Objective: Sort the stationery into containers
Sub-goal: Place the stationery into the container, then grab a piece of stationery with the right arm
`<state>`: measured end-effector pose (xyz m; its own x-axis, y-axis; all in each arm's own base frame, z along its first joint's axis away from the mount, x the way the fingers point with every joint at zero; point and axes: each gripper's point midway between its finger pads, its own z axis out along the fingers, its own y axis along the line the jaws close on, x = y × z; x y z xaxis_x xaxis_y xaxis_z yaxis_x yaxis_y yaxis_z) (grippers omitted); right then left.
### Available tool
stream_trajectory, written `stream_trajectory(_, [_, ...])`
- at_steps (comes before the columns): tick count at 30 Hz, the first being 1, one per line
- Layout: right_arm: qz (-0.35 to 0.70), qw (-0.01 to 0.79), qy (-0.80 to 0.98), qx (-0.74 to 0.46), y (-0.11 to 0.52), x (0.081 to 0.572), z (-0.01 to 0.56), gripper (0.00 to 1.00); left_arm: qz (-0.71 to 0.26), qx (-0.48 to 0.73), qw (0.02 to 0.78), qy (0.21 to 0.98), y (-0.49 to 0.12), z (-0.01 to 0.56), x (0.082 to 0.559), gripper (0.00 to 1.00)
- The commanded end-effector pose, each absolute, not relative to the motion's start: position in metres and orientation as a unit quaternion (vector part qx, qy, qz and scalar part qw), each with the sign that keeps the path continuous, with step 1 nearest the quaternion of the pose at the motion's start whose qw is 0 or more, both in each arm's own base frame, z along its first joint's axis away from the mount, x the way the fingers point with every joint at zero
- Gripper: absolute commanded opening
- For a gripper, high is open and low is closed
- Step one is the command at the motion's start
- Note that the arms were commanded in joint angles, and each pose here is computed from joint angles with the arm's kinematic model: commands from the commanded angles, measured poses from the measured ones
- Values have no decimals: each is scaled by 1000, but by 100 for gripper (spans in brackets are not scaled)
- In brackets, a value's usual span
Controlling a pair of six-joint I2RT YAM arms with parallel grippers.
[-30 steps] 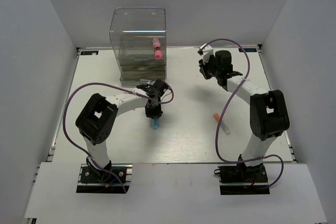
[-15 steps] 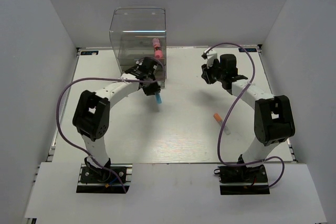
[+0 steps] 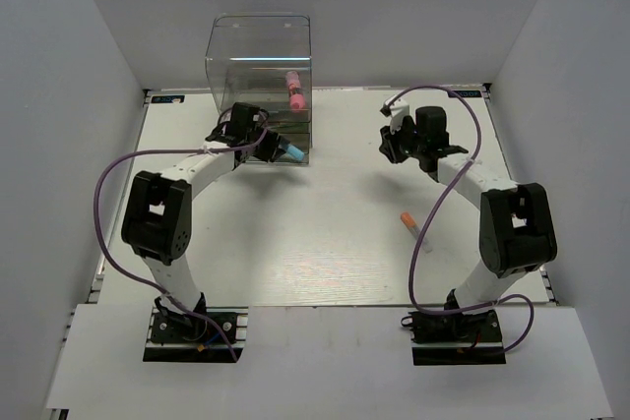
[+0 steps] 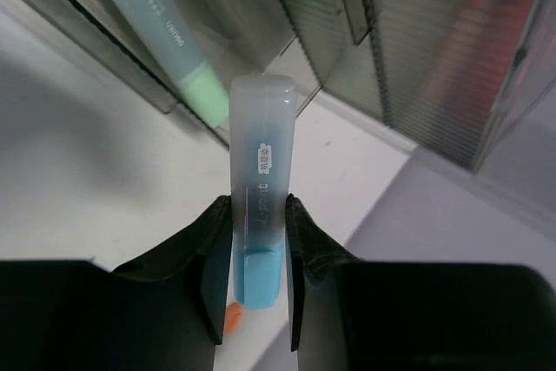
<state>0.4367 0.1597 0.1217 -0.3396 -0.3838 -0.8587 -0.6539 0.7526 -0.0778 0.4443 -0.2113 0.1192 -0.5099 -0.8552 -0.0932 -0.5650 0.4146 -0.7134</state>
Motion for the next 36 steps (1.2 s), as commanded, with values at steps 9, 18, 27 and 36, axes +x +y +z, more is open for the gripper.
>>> stream_trajectory(9, [148,482,800,-326,154,420,131,30,-353,-572,207,711,-207,121,498,6])
stream_trajectory(18, [169,418,815,-365,148,385,108,51,-366,-578,222,695,-200,128,514,58])
stream_trajectory(27, [176,342,818,-427,136,334,86,59,-408,-499,254,721,-209,167,505,71])
stream_trajectory(36, [111,273,854,-429,99,293,66,65,-398,-342,316,790,-206,198,456,91])
